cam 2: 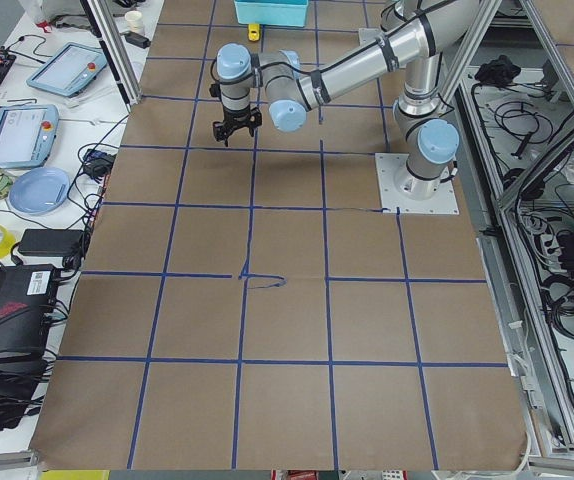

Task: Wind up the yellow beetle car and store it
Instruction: 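Raise the left gripper away while the right gripper moves above the car, then lower the right gripper and grasp the yellow beetle car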

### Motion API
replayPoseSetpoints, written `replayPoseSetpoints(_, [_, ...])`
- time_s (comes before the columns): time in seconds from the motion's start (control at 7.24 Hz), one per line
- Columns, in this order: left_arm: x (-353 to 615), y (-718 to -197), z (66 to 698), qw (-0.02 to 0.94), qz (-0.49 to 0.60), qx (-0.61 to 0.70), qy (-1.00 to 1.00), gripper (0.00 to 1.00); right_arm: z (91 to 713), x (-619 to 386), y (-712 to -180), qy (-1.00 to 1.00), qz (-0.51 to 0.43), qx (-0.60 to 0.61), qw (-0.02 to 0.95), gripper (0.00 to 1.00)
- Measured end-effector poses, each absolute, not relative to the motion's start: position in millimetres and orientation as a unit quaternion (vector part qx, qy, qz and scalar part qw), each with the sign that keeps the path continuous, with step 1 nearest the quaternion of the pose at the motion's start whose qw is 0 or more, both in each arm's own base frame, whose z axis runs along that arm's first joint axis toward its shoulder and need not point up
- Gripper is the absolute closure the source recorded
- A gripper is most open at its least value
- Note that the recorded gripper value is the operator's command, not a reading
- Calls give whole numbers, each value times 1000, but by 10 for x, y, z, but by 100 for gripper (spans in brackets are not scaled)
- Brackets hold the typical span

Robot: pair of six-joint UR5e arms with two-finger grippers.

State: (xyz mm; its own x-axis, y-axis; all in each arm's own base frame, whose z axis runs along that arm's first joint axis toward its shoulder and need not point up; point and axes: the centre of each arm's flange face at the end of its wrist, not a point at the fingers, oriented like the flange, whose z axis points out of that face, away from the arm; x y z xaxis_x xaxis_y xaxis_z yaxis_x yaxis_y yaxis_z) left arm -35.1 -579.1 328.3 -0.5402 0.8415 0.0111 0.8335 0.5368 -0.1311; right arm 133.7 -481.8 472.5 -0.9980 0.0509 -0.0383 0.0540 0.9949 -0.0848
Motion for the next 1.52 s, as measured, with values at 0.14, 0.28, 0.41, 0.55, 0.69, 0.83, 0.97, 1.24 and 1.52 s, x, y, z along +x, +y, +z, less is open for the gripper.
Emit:
replayPoseSetpoints(0.14, [-436, -5761, 3467, 33, 56, -445, -893, 8, 4727, 1331, -4811, 999, -42, 26, 15, 0])
replayPoseSetpoints(0.28, [-475, -5721, 3610, 27, 58, -408, -911, 8, 4712, 1325, -4810, 999, -38, 27, 12, 0])
replayPoseSetpoints(0.41, [-494, -5683, 3738, 22, 63, -363, -929, 8, 4681, 1319, -4822, 999, -34, 27, 10, 0])
replayPoseSetpoints(0.55, [-518, -5649, 3869, 15, 68, -311, -948, 5, 4632, 1288, -4870, 999, -33, 26, 7, 0])
replayPoseSetpoints(0.69, [-572, -5602, 4013, 7, 73, -264, -962, 4, 4552, 1221, -4988, 999, -39, -3, 5, 0])
replayPoseSetpoints(0.83, [-664, -5523, 4169, -9, 78, -223, -972, 0, 4431, 1132, -5142, 996, -49, -70, -1, 0])
replayPoseSetpoints(0.97, [-805, -5424, 4321, -28, 83, -187, -978, 0, 4280, 1044, -5243, 990, -48, -129, -5, 0])
replayPoseSetpoints(1.24, [-1219, -5081, 4767, -42, 87, -129, -987, 0, 3965, 739, -5340, 965, -37, -260, -13, 0])
replayPoseSetpoints(1.52, [-1391, -4773, 5182, -35, 60, -81, -994, 0, 3627, 171, -5500, 928, -21, -373, -11, 0])
